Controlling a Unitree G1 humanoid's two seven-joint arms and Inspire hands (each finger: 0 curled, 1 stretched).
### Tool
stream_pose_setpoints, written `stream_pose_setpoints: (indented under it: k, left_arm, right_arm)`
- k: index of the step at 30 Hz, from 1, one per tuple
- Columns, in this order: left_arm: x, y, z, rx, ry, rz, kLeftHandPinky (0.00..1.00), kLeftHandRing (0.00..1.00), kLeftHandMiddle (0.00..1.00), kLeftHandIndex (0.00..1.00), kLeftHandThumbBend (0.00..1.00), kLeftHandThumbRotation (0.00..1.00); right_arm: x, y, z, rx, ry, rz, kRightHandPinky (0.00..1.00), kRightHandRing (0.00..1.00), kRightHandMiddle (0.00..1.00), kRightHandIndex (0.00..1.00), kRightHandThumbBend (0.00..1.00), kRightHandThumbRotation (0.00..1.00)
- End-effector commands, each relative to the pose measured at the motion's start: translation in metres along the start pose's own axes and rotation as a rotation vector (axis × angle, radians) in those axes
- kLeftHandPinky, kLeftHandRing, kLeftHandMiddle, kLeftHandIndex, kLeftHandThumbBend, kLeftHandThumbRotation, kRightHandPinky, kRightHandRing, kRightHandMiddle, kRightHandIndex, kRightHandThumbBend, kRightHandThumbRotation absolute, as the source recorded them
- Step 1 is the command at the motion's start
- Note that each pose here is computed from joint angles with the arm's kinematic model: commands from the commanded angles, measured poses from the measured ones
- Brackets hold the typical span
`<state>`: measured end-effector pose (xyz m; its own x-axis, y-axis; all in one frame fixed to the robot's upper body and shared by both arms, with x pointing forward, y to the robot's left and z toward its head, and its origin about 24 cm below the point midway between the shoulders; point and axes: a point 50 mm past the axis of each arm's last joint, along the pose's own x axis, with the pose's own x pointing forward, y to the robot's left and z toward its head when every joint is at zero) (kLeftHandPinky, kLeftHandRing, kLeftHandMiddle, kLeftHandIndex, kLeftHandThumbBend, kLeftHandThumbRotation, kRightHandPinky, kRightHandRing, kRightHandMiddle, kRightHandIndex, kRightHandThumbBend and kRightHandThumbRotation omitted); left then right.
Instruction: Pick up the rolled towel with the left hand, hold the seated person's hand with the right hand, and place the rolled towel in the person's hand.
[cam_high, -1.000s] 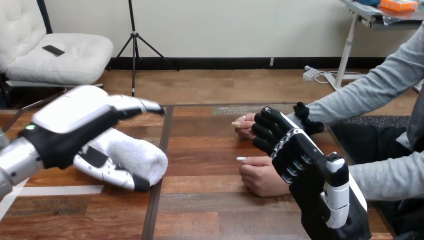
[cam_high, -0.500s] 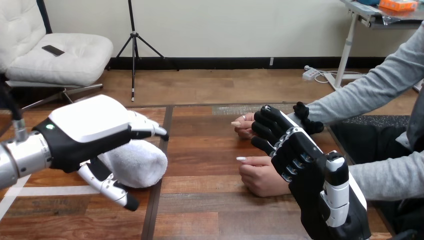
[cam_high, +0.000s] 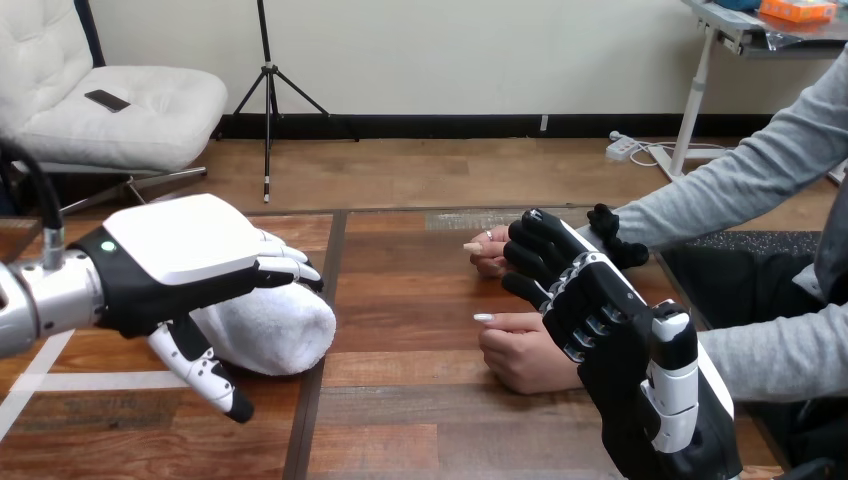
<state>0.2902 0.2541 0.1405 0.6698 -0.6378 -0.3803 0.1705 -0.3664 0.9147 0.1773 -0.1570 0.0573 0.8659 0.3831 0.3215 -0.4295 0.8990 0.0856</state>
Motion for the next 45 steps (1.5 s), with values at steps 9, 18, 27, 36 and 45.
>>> stream_pose_setpoints:
  k: [9,18,27,36,45]
  left_arm:
    - [0.005,0.028,-0.014,0.162,0.057,0.016,0.79,0.90,0.91,0.88,1.00,0.61]
    - [0.010,0.027,-0.018,0.192,0.073,0.024,0.80,0.90,0.92,0.89,1.00,0.61]
    - [0.014,0.025,-0.023,0.201,0.097,0.032,0.81,0.91,0.93,0.89,1.00,0.61]
    - [0.018,0.023,-0.029,0.199,0.128,0.040,0.81,0.91,0.93,0.89,1.00,0.60]
    - [0.023,0.019,-0.035,0.174,0.159,0.029,0.81,0.91,0.92,0.89,1.00,0.58]
  right_arm:
    - [0.013,-0.002,0.018,-0.043,-0.098,0.029,0.92,0.94,0.93,0.90,0.81,1.00]
    - [0.011,-0.003,0.019,-0.045,-0.095,0.031,0.92,0.94,0.93,0.91,0.80,1.00]
    - [0.010,-0.004,0.018,-0.044,-0.093,0.032,0.92,0.94,0.93,0.91,0.80,1.00]
    - [0.011,-0.004,0.018,-0.040,-0.095,0.031,0.91,0.94,0.93,0.91,0.80,1.00]
    - [0.011,-0.004,0.018,-0.042,-0.092,0.036,0.91,0.94,0.93,0.90,0.81,1.00]
